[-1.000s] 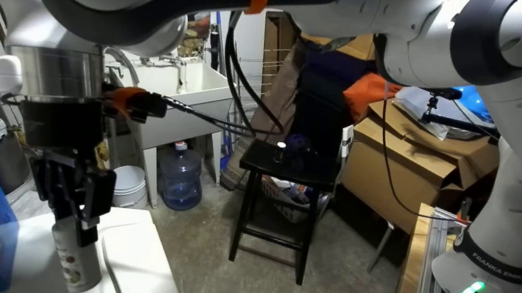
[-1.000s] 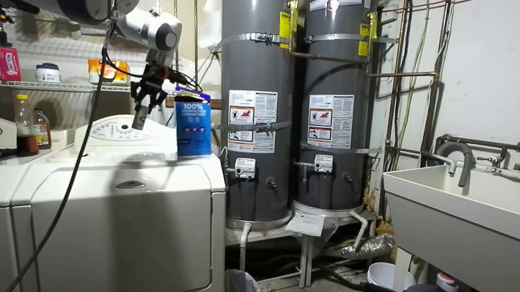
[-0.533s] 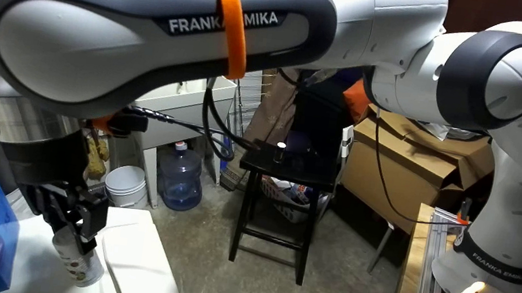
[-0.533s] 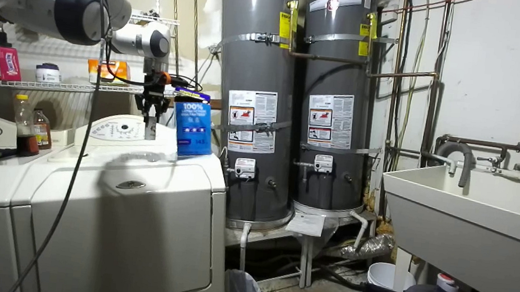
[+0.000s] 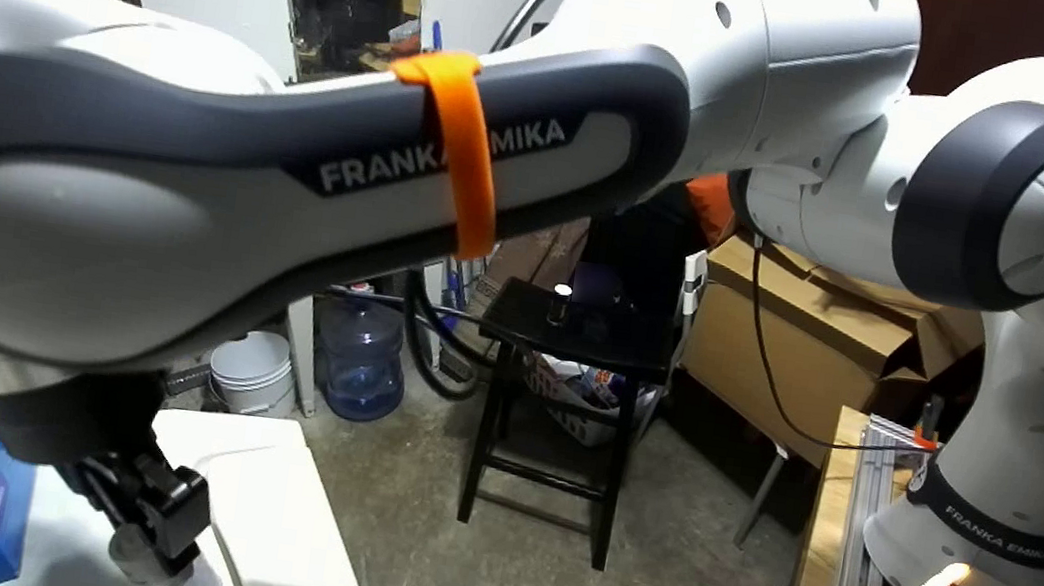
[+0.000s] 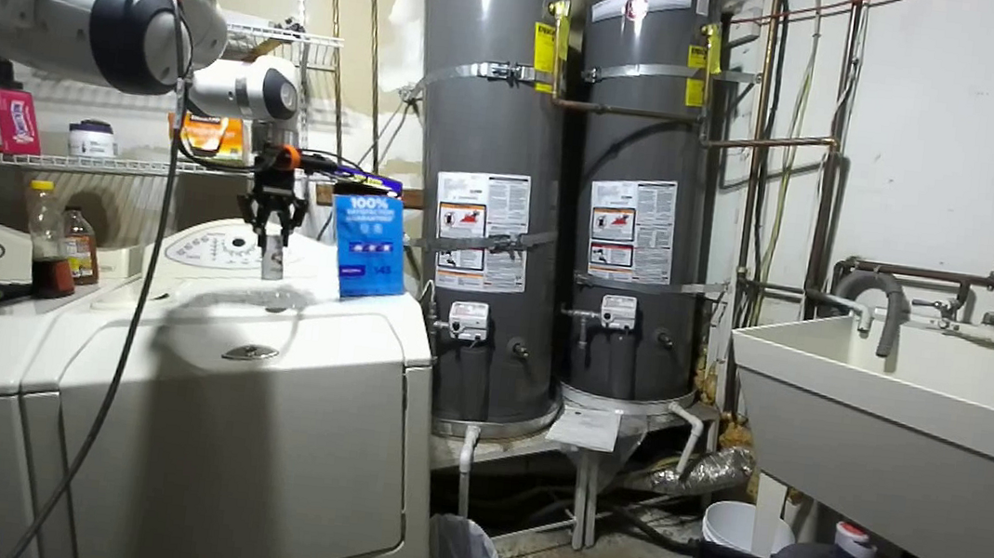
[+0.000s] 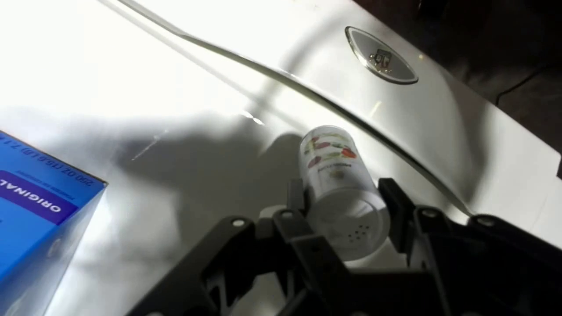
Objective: Put the bottle on top of the washer
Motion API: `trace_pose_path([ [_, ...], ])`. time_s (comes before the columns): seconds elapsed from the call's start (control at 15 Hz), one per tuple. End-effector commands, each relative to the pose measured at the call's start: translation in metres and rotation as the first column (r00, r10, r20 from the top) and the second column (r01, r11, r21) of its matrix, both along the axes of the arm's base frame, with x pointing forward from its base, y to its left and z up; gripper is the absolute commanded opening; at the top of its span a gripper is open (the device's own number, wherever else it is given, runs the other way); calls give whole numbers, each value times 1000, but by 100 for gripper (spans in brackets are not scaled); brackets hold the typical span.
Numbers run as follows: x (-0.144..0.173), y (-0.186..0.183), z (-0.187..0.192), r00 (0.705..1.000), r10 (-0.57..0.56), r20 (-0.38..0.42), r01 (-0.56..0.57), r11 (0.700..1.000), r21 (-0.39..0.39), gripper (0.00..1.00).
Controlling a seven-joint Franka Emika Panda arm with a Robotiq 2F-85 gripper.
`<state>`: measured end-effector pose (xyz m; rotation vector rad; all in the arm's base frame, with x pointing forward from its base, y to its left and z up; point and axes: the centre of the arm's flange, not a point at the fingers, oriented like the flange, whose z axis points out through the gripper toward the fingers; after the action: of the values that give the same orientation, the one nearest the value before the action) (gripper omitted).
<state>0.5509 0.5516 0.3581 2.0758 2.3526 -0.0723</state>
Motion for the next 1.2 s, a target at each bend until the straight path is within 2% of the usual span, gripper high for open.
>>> trace_pose_path([
  [0.0,21,54,-8,997,-5,73,10,998,-61,20],
  [0.27,29,63,-7,984,-24,179,18,999,33,20],
  [0.47,40,67,-8,984,2,177,-24,992,125,20],
  [0.53,8,34,-10,984,-12,176,0,997,72,45],
  [0.73,12,36,-13,983,-9,184,-8,996,91,45],
  [0.8,12,35,-15,983,-57,177,39,994,103,20],
  [0.87,14,40,-17,975,-161,151,146,984,100,20],
  [1.13,13,53,-23,927,-347,139,343,938,53,20],
])
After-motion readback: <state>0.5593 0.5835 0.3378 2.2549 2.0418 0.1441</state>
